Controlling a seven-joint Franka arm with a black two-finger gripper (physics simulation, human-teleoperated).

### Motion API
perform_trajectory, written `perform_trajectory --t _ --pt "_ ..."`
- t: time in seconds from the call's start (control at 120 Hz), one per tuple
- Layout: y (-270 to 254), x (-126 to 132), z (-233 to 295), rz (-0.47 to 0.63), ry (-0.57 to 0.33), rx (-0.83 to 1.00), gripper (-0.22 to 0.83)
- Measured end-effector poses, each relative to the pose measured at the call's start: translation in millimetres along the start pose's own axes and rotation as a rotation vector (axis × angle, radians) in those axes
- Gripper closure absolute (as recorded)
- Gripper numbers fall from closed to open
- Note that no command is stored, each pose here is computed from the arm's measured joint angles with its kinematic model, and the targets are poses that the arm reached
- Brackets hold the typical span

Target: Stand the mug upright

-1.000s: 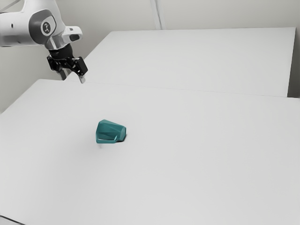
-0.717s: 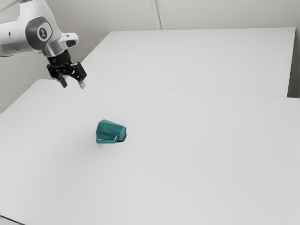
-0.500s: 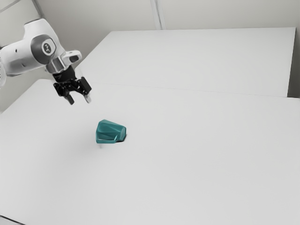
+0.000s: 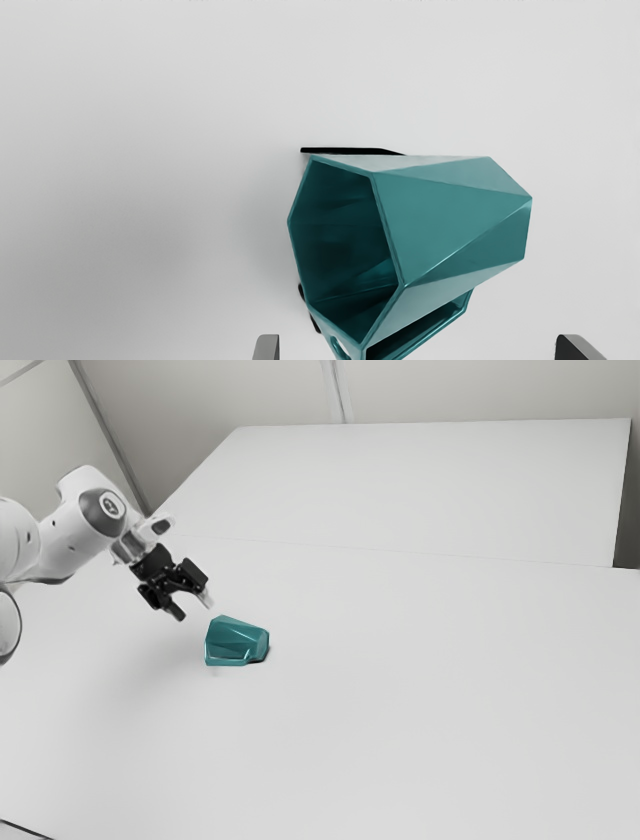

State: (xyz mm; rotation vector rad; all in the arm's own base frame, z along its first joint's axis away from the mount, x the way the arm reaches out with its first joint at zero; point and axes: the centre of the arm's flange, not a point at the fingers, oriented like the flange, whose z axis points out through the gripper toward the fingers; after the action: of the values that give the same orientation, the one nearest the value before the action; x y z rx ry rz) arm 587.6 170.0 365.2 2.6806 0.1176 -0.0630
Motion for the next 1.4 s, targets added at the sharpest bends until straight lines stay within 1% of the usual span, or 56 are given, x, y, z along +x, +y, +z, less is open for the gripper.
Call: perform_trajectory --t 0.1,0.25,0.392,0.675,0.967,1.0,1.125,1.4 --pt "-9.0 2.4 10.9 0.007 0.015 -0.061 0.00" --pt "-21.2 -0.8 24.4 0.009 0.044 -0.163 0.00" --pt "-29.3 -5.3 41.8 0.005 0.047 -0.243 0.00" --pt "-42.1 -5.9 64.2 0.012 0.047 -0.333 0.00" --pt "-38.3 -1.5 77.9 0.011 0.068 -0.424 0.01" --pt "-38.8 -1.1 77.2 0.010 0.073 -0.430 0.03" --pt "-42.5 -0.7 71.6 0.010 0.091 -0.444 0.18" --pt "-37.8 4.4 64.8 0.029 0.113 -0.467 0.52"
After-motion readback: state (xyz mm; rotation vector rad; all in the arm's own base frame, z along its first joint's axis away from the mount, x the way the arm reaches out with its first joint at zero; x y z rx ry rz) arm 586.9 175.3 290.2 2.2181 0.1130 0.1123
